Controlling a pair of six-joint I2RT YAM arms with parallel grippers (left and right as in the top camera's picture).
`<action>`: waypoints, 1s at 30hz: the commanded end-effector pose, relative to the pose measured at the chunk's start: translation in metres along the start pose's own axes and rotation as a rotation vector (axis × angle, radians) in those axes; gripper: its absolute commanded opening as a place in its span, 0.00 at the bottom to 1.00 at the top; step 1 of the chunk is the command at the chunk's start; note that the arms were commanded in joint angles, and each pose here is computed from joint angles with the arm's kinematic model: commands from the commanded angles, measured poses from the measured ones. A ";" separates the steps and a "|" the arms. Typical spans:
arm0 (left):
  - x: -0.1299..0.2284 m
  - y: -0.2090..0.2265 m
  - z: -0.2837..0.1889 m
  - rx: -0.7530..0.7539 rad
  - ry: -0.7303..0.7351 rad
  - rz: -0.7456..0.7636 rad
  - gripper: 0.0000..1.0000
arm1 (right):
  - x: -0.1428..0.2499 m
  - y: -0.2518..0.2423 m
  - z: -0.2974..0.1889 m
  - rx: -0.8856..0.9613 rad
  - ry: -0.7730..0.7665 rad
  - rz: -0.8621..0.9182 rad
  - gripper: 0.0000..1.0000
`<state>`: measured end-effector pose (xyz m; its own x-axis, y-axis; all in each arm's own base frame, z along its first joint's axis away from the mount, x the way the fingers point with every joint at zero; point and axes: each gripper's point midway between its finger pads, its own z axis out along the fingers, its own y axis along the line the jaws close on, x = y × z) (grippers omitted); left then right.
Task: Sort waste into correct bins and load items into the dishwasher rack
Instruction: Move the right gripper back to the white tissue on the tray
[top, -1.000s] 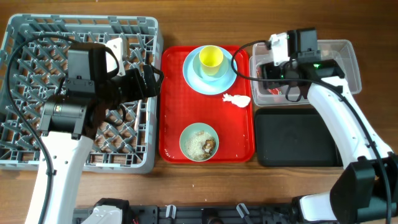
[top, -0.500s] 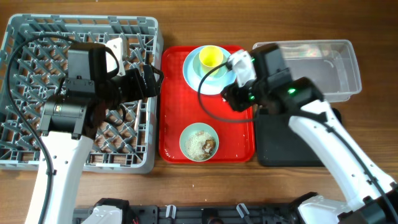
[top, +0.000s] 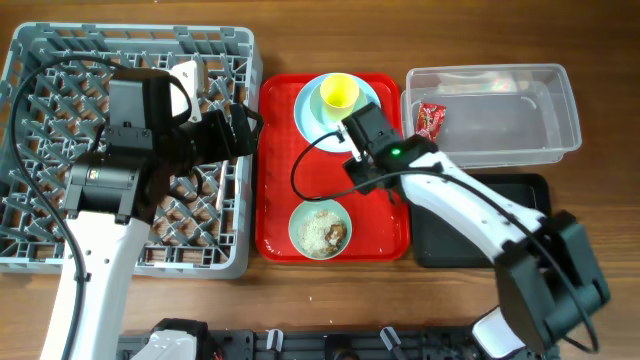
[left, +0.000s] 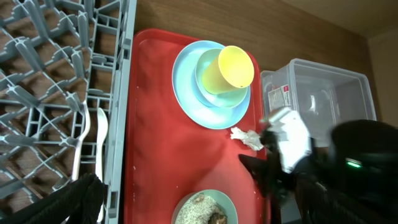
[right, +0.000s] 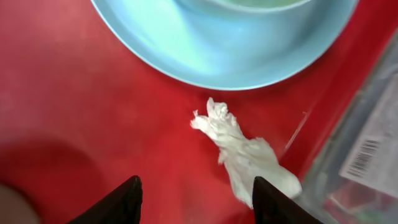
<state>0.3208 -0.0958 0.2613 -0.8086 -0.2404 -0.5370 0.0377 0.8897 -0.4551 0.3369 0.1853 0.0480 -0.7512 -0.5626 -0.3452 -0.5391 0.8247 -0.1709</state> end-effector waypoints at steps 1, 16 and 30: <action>-0.005 -0.004 -0.005 0.015 -0.016 -0.002 1.00 | 0.017 -0.007 0.030 0.077 0.076 -0.027 0.58; -0.005 -0.004 -0.005 0.014 -0.016 -0.003 1.00 | -0.018 -0.020 -0.014 0.107 -0.058 0.001 0.72; -0.005 -0.004 -0.005 0.015 -0.016 -0.002 1.00 | 0.009 -0.025 0.032 0.046 0.036 -0.007 0.73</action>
<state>0.3207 -0.0958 0.2612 -0.8088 -0.2404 -0.5367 0.0375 0.8897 -0.4551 0.3635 0.1584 0.0416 -0.7524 -0.5577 -0.3505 -0.4906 0.8295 -0.2668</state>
